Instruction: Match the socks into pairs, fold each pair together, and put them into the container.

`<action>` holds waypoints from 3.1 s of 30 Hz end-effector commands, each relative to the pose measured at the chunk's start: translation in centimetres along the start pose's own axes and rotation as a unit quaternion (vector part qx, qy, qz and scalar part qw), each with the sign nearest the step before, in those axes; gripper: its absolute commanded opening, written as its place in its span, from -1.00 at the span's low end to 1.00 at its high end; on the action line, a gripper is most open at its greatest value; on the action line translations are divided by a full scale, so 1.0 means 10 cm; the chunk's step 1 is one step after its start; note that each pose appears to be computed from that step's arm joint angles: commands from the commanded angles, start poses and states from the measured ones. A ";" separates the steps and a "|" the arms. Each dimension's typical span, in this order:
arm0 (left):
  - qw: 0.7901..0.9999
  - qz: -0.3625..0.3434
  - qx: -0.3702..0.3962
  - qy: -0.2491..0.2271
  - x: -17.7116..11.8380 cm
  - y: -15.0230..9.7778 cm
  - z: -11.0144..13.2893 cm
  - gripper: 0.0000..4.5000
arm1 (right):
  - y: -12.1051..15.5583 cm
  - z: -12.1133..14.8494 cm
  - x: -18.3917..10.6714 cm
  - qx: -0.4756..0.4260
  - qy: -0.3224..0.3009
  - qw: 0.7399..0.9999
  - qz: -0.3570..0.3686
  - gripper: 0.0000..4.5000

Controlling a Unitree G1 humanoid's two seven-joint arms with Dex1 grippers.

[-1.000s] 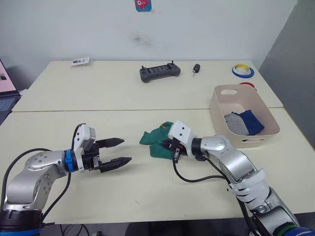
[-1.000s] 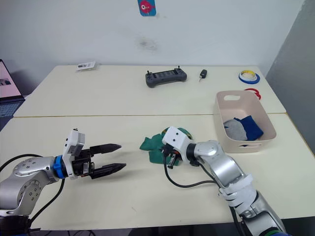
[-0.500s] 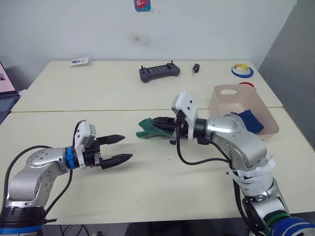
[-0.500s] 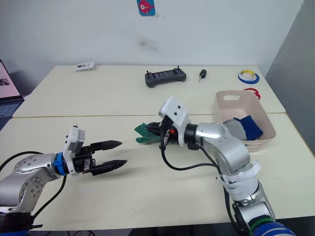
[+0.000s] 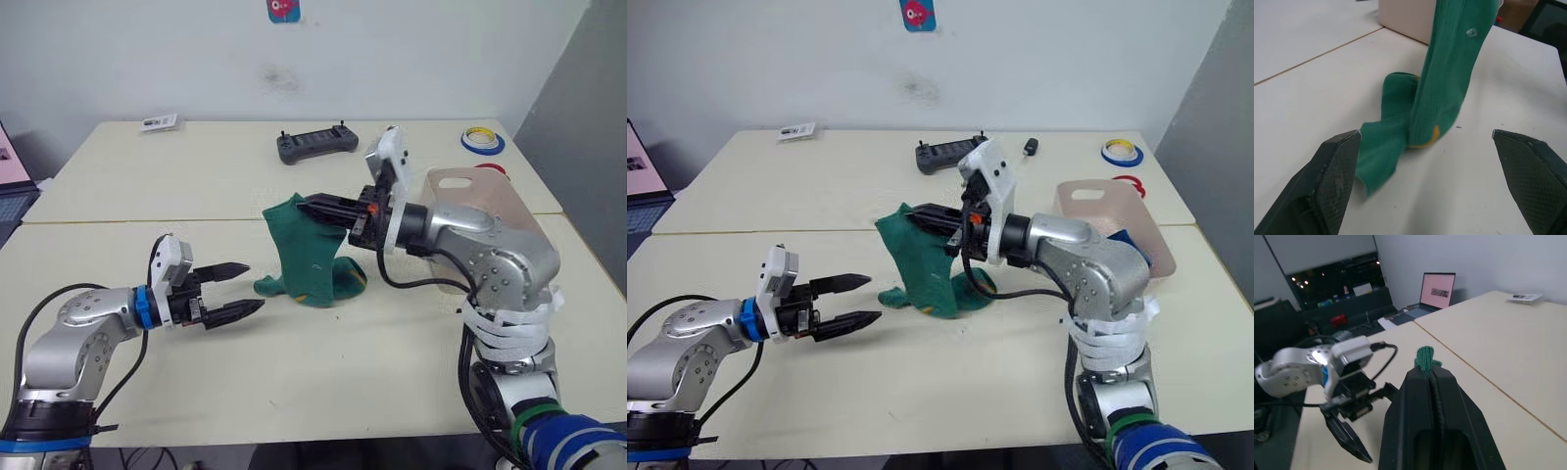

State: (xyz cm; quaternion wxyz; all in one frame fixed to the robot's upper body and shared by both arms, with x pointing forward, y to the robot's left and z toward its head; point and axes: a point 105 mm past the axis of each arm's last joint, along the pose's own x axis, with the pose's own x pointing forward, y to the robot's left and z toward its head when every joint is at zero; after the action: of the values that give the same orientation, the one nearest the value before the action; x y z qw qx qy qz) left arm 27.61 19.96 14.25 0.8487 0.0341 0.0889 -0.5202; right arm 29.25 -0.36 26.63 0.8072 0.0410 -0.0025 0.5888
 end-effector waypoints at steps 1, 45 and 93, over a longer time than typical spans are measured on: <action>1.000 -0.017 0.017 -0.003 0.02 -0.04 0.08 1.00 | 0.02 0.18 -0.07 0.005 -0.031 1.000 -0.002 -0.99; 0.999 -0.028 -0.032 -0.014 0.26 -0.32 0.00 1.00 | -0.98 -1.33 -0.99 -0.002 0.128 0.915 -0.383 1.00; 0.986 0.072 -0.151 -0.019 0.98 -0.12 -0.24 -0.79 | -1.02 -1.41 -0.94 0.006 0.125 0.919 -0.374 -1.00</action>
State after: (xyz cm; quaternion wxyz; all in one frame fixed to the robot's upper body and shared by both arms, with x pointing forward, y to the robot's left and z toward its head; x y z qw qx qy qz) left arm 30.57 11.52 9.36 0.8828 -0.1068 0.1604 -0.4285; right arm 35.33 -11.82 9.60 0.9598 -0.0287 0.1498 0.2358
